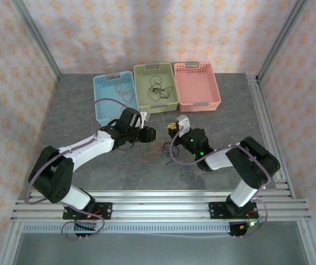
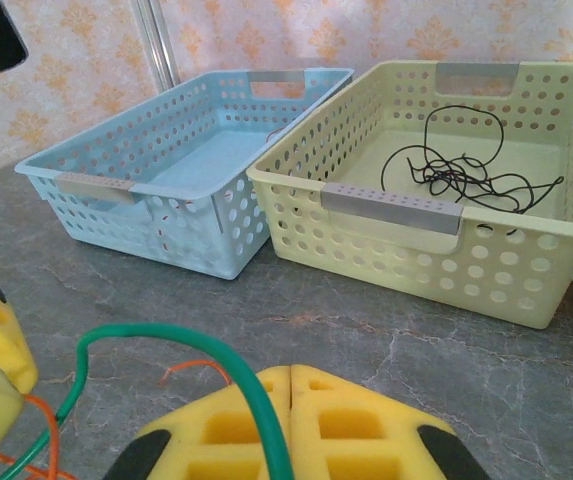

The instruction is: Untangle the cables

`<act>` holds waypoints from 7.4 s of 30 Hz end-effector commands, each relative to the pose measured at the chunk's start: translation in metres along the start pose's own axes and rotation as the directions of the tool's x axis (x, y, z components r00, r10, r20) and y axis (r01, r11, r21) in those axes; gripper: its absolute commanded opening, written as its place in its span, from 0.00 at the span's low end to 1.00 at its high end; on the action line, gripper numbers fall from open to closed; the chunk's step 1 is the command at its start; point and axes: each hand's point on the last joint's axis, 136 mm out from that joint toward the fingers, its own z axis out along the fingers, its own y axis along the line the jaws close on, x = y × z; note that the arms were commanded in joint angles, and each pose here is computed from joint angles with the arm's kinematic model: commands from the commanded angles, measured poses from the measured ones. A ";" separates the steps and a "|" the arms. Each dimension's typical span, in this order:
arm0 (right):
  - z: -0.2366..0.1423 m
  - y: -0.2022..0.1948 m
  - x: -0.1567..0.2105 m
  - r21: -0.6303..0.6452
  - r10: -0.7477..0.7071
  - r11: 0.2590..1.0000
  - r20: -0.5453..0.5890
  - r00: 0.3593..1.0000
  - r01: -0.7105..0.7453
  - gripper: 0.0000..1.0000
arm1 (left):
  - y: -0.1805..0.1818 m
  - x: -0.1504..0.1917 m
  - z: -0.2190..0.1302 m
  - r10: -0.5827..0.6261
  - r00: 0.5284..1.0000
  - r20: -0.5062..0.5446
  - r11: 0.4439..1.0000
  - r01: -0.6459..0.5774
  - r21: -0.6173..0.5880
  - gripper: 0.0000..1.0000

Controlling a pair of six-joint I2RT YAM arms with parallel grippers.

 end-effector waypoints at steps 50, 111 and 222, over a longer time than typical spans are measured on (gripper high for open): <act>-0.010 -0.034 -0.015 0.211 -0.057 0.976 0.041 0.998 0.047 0.00 | 0.007 -0.023 -0.034 0.017 0.983 0.181 0.998 -0.005 -0.067 0.00; -0.043 -0.094 -0.019 0.534 -0.006 0.845 0.077 0.997 -0.036 0.00 | 0.173 -0.022 -0.137 -0.332 0.757 0.563 0.765 0.565 -0.309 0.00; -0.106 -0.159 -0.014 0.662 0.128 0.678 0.321 0.938 -0.319 0.00 | 0.015 -0.012 0.073 -0.119 0.979 -0.163 0.915 0.045 -0.402 0.00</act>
